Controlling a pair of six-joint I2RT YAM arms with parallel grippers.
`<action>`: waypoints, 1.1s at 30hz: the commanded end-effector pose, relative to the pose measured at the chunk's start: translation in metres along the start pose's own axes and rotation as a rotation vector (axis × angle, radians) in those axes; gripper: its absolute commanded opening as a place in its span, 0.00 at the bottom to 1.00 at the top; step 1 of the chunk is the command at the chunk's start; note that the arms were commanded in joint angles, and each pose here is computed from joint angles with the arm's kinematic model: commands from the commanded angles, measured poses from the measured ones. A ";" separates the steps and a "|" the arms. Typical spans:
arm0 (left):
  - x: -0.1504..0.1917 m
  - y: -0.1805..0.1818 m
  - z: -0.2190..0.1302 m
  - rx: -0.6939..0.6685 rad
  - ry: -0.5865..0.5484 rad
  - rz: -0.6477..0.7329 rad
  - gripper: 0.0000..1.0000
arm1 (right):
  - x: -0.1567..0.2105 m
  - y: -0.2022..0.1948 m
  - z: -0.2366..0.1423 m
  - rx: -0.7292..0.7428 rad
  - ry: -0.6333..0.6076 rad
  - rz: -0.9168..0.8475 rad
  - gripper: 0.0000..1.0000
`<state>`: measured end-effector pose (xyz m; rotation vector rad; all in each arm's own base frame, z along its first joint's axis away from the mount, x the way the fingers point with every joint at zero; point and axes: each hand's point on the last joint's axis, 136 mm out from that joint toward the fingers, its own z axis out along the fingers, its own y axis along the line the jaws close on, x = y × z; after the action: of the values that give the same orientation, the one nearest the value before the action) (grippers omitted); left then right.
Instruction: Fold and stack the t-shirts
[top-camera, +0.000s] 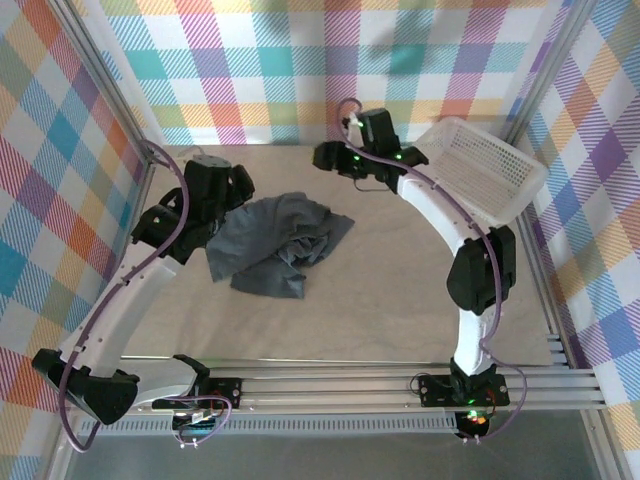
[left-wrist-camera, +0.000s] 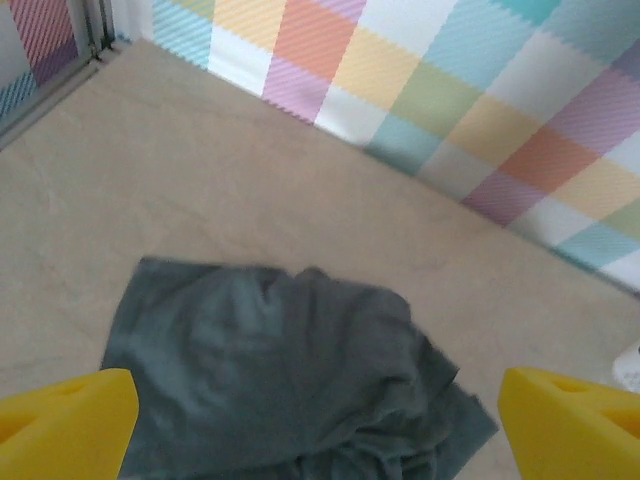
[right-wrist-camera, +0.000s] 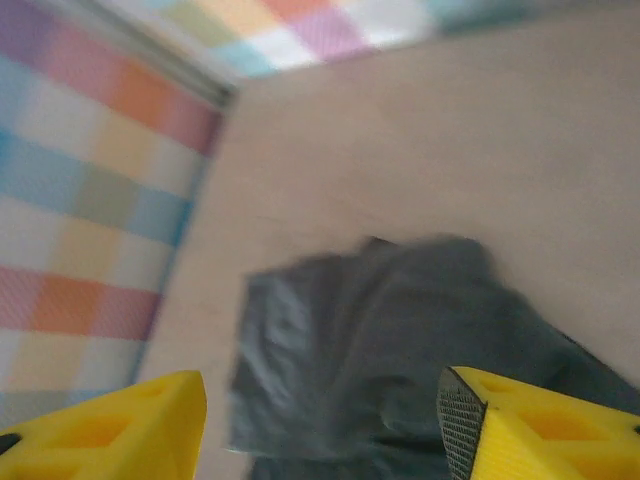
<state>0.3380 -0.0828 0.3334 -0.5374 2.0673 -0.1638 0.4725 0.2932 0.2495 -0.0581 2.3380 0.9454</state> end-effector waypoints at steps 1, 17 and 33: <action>0.044 0.001 0.013 -0.001 0.156 0.043 0.90 | 0.000 -0.084 -0.008 0.172 0.005 0.133 0.62; 0.182 -0.049 0.111 0.017 0.520 0.363 0.79 | 0.108 -0.129 0.031 0.247 0.286 0.369 0.52; 0.180 -0.047 0.210 -0.292 0.357 0.781 0.37 | 0.123 -0.119 0.023 0.209 0.348 0.491 0.53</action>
<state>0.4333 -0.1950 0.0714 0.1766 2.6000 0.4432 0.4225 0.2389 0.0835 0.4830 2.8315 0.9168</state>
